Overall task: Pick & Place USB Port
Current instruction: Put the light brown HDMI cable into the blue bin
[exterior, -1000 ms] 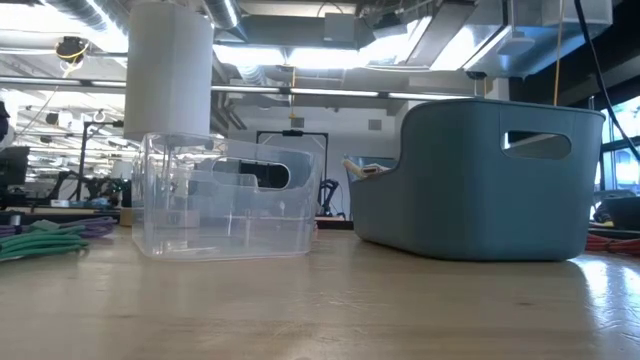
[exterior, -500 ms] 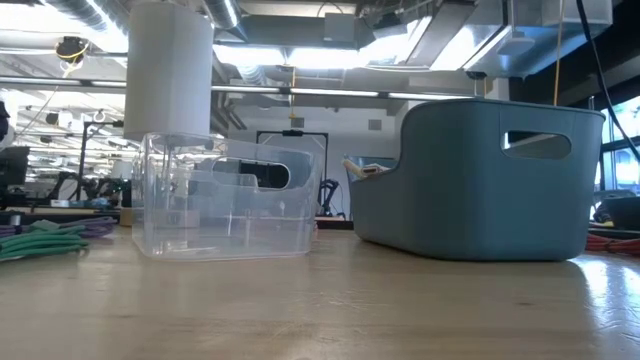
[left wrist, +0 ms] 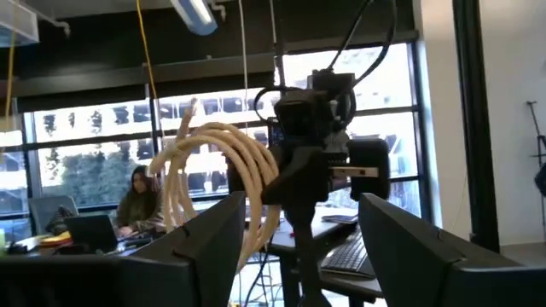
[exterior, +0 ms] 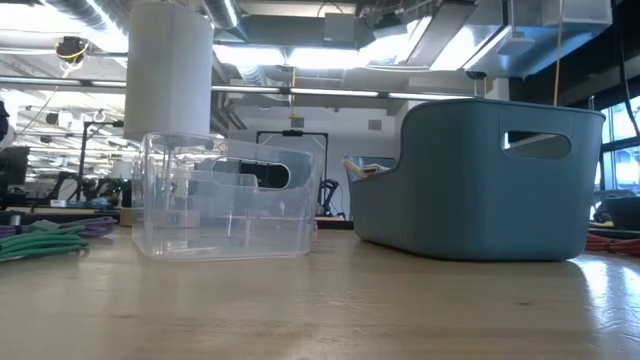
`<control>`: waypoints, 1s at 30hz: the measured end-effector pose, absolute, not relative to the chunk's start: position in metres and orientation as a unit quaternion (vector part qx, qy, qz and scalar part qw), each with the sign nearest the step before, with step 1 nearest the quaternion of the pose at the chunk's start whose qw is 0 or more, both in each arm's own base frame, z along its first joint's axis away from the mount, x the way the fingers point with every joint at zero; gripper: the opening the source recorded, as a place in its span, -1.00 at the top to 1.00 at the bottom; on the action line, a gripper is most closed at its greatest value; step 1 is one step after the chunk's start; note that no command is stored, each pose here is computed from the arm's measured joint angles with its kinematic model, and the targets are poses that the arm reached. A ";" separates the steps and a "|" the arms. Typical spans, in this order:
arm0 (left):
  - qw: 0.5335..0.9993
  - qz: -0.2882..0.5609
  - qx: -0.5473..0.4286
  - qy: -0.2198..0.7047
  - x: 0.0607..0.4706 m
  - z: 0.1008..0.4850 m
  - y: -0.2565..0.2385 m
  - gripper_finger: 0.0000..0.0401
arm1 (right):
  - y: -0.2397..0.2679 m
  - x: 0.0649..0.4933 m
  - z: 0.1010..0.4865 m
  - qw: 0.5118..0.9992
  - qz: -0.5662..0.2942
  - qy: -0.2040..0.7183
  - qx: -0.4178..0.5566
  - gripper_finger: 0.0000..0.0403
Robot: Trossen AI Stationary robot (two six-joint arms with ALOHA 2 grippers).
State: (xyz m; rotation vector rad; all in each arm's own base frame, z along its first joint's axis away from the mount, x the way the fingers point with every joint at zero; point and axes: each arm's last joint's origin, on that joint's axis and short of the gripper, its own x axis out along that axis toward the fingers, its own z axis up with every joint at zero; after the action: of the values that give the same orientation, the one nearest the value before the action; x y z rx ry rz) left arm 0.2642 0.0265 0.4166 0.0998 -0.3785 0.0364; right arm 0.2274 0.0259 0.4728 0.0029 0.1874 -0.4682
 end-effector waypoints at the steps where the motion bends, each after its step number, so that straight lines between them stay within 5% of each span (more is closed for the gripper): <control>1: 0.981 0.019 0.050 -0.189 0.263 0.417 0.026 -0.11 | 0.027 0.221 0.473 0.967 -0.235 0.096 0.010 0.93; 18: 0.979 0.040 0.073 -0.184 0.263 0.417 0.027 -0.02 | 0.060 0.218 0.430 0.935 -0.195 0.259 0.144 0.93; 30: 0.982 0.043 0.071 -0.167 0.264 0.414 0.028 -0.03 | 0.069 0.262 0.373 0.846 -0.163 0.461 0.214 0.93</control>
State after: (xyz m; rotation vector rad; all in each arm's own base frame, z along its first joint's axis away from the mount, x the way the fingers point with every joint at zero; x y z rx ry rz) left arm 0.2644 0.0278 0.4136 0.1422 -0.3368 0.0873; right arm 0.2623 0.0687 0.3734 0.4505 0.9717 -0.3447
